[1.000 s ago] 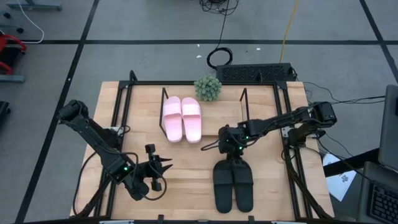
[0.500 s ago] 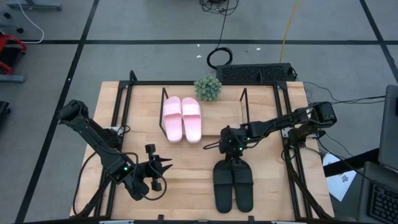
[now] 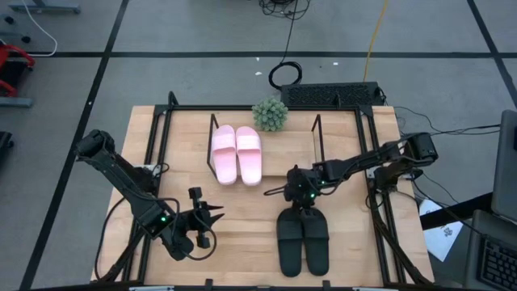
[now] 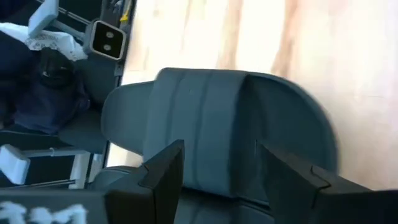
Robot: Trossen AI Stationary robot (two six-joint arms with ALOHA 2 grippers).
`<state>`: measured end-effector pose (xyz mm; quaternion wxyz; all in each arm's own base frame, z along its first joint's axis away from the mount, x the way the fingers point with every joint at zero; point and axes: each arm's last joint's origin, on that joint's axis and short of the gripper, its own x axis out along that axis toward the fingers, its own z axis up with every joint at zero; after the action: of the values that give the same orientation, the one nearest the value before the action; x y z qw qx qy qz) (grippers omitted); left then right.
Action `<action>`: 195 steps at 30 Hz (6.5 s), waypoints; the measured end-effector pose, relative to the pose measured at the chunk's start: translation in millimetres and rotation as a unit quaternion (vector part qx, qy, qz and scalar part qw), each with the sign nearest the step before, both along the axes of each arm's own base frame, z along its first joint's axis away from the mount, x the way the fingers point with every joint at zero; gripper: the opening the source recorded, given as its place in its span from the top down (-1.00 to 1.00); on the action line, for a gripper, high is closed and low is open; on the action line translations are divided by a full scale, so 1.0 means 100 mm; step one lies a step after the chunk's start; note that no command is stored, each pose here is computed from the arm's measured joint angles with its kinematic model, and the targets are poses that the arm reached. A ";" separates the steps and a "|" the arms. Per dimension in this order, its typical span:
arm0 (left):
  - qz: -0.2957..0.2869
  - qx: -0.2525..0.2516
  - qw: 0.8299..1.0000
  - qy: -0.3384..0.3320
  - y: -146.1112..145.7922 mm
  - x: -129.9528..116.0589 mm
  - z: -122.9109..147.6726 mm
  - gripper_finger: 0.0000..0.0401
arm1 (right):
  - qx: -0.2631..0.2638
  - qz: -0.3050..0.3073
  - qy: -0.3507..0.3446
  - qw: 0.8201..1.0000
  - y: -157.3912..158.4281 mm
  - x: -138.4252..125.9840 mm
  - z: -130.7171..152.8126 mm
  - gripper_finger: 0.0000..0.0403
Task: Pick and place slides into the shelf
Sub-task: Put the left black slipper on the shelf
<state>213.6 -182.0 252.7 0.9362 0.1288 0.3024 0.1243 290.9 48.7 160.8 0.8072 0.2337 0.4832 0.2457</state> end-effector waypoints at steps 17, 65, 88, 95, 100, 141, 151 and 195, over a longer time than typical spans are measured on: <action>0.001 -0.001 1.000 -0.001 0.00 0.00 0.00 0.49 | -0.024 0.002 0.007 1.000 0.12 0.00 -0.07 0.06; 0.001 -0.001 1.000 -0.001 0.00 0.00 0.00 0.49 | 0.063 0.055 0.009 0.996 0.16 0.02 -0.18 0.21; 0.001 0.001 1.000 -0.001 0.00 0.00 0.00 0.49 | 0.080 0.035 0.000 0.996 0.12 -0.06 -0.30 0.80; 0.001 0.001 1.000 -0.001 0.00 0.00 0.00 0.49 | 0.079 0.028 -0.014 0.996 0.06 -0.03 -0.29 0.97; 0.001 0.001 1.000 -0.001 0.00 0.00 0.00 0.49 | 0.082 0.020 -0.023 0.996 0.05 -0.01 -0.26 0.99; 0.039 0.007 0.999 0.003 0.19 0.14 0.00 0.49 | 0.132 -0.024 -0.229 0.964 -1.27 -0.50 1.33 1.00; 0.026 -0.050 0.998 0.007 0.15 0.17 0.00 0.49 | 0.011 -0.040 -0.138 0.990 -1.03 -0.59 1.72 1.00; -0.082 0.101 0.974 -0.183 0.57 1.22 0.35 0.49 | -0.010 0.050 -0.268 0.962 -0.69 -0.43 1.91 1.00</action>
<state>335.8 -125.1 287.3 0.9649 0.2219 0.1000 0.0983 248.1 -19.8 351.3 0.8961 0.1271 0.2629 0.3343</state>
